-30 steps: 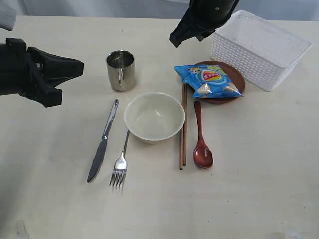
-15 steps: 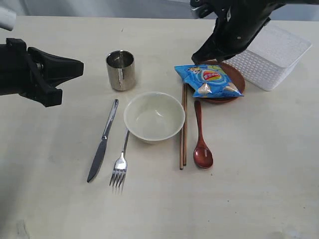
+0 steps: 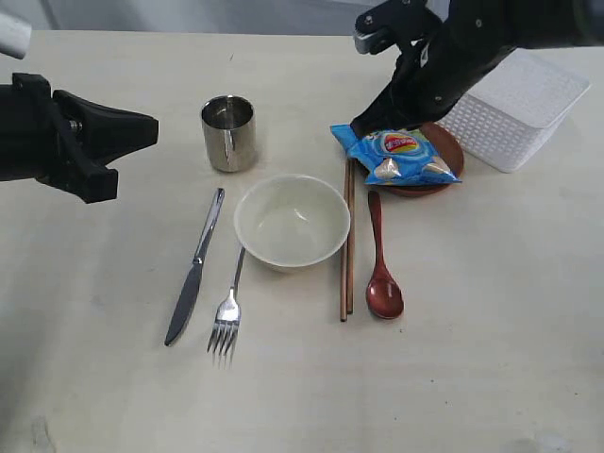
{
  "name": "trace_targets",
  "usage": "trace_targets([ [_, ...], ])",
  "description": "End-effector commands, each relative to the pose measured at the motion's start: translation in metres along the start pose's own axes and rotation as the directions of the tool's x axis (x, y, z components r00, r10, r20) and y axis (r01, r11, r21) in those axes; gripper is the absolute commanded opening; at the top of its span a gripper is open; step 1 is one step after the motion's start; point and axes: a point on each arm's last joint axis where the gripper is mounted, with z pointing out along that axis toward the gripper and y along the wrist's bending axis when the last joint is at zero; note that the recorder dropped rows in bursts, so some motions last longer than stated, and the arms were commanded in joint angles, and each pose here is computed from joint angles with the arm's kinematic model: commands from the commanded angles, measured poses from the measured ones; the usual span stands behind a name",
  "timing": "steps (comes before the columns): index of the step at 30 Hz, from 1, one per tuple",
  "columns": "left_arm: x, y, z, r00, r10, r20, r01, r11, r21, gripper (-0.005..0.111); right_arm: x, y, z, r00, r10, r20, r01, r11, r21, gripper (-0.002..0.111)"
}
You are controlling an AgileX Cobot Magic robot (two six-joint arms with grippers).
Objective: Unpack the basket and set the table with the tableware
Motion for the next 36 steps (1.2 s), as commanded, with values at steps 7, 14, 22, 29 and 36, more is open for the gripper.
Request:
trace_targets([
  [7,0.003,0.001,0.000,1.000,-0.008,-0.010,0.008,1.000,-0.004,0.000,0.017,0.002,0.038,0.996,-0.024,-0.090,0.023,1.000,-0.010,0.000],
  [14,0.003,0.001,0.000,1.000,-0.009,-0.012,0.009,1.000,-0.004,0.000,0.019,0.001,0.038,0.993,-0.038,-0.115,0.038,0.999,-0.004,0.000],
  [22,0.003,0.001,0.000,1.000,-0.009,-0.012,0.009,1.000,-0.004,0.000,0.010,-0.004,0.018,0.998,-0.025,-0.065,0.027,0.999,0.026,0.000],
  [29,0.003,0.001,0.000,1.000,-0.009,-0.012,0.009,1.000,-0.004,0.000,0.000,-0.008,-0.016,0.999,0.045,-0.009,-0.044,0.998,0.045,0.000],
  [36,0.003,0.001,0.000,1.000,-0.011,-0.012,0.011,1.000,-0.004,0.000,0.015,-0.001,-0.033,0.968,0.175,-0.181,-0.180,0.984,-0.011,0.000],
])
